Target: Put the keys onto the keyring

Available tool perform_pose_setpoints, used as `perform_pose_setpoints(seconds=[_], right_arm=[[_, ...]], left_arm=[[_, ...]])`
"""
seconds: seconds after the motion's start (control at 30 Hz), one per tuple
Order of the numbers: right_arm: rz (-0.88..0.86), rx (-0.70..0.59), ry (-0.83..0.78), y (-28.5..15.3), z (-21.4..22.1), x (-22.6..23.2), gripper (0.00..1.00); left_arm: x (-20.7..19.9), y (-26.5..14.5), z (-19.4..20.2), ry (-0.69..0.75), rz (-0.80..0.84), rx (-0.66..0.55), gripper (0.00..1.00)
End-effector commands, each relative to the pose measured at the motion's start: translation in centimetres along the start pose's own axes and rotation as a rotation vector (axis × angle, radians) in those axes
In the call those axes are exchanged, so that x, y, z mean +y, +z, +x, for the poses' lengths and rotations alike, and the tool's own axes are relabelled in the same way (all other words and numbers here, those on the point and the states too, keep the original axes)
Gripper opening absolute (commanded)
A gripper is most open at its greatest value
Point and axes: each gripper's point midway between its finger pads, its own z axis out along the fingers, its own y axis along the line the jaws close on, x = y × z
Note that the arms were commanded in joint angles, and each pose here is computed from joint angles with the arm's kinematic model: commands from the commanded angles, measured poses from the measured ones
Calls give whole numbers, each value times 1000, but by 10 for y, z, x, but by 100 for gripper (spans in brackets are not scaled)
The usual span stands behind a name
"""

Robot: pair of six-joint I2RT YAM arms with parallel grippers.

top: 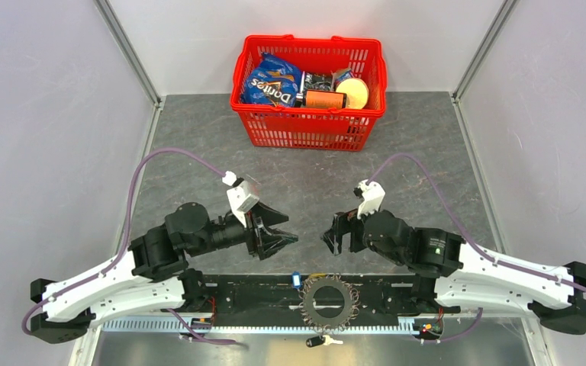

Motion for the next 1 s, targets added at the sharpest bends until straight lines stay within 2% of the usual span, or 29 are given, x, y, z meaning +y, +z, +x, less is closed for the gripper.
perform_pose_setpoints(seconds=[0.0, 0.07, 0.17, 0.3, 0.5, 0.63, 0.8, 0.97], right_arm=[[150, -111, -2, -1, -46, -6, 97], [186, -67, -68, 6, -48, -4, 97], [191, 41, -155, 15, -38, 4, 97], [251, 209, -229, 25, -3, -6, 97], [240, 437, -148, 30, 69, -16, 97], [250, 528, -48, 32, 106, -20, 97], [298, 567, 25, 20, 133, -41, 97], [260, 578, 140, 8, 153, -44, 97]], left_arm=[[42, -9, 5, -3, -252, 37, 68], [51, -14, 7, 0, -306, 55, 74], [64, -21, 9, -4, -388, 68, 76], [78, -31, 15, -23, -478, 86, 83], [88, -41, 19, -42, -544, 72, 84], [89, -44, 22, -52, -555, 71, 85], [86, -46, 24, -67, -534, 67, 85], [85, -47, 27, -70, -524, 65, 85]])
